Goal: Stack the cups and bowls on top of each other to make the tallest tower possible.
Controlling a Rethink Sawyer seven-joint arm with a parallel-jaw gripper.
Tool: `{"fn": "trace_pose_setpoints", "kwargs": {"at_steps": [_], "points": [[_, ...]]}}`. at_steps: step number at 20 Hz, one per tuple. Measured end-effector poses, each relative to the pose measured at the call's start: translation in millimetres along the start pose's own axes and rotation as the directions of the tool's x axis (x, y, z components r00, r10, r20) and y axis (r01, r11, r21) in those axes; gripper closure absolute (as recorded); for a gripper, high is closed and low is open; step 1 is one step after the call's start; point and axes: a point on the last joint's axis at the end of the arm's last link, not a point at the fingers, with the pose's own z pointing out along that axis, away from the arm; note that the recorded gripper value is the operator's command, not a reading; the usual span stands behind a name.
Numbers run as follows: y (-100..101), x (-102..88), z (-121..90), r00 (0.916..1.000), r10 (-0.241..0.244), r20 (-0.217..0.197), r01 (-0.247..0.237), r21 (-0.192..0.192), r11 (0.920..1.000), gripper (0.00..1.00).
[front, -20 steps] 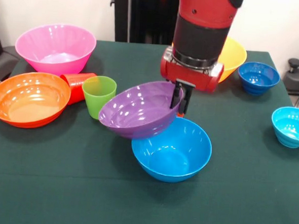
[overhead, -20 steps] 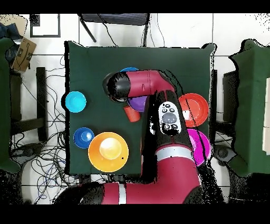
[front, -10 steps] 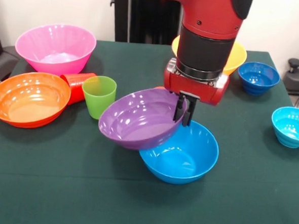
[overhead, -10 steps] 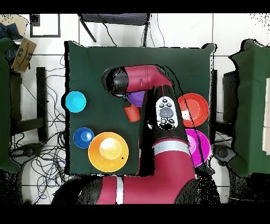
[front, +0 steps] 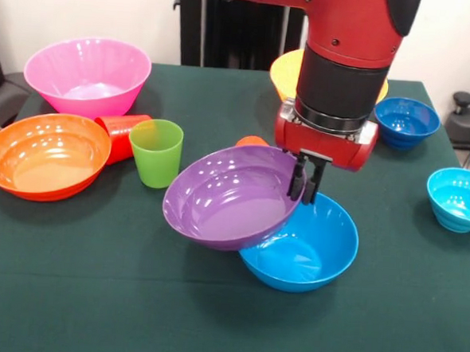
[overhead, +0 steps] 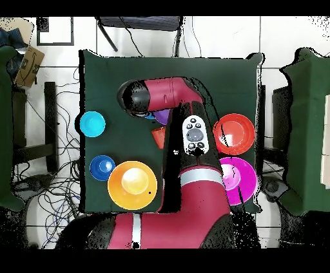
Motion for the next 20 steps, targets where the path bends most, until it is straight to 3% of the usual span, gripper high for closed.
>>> {"fn": "trace_pose_setpoints", "kwargs": {"at_steps": [13, 20], "points": [[37, 9.3, -3, 0.998, -0.059, 0.022, 0.059, 0.02, 0.9981, 1.0], [42, 11.5, -4, 0.9973, -0.069, 0.026, 0.068, 0.024, 0.9974, 1.0]]}}
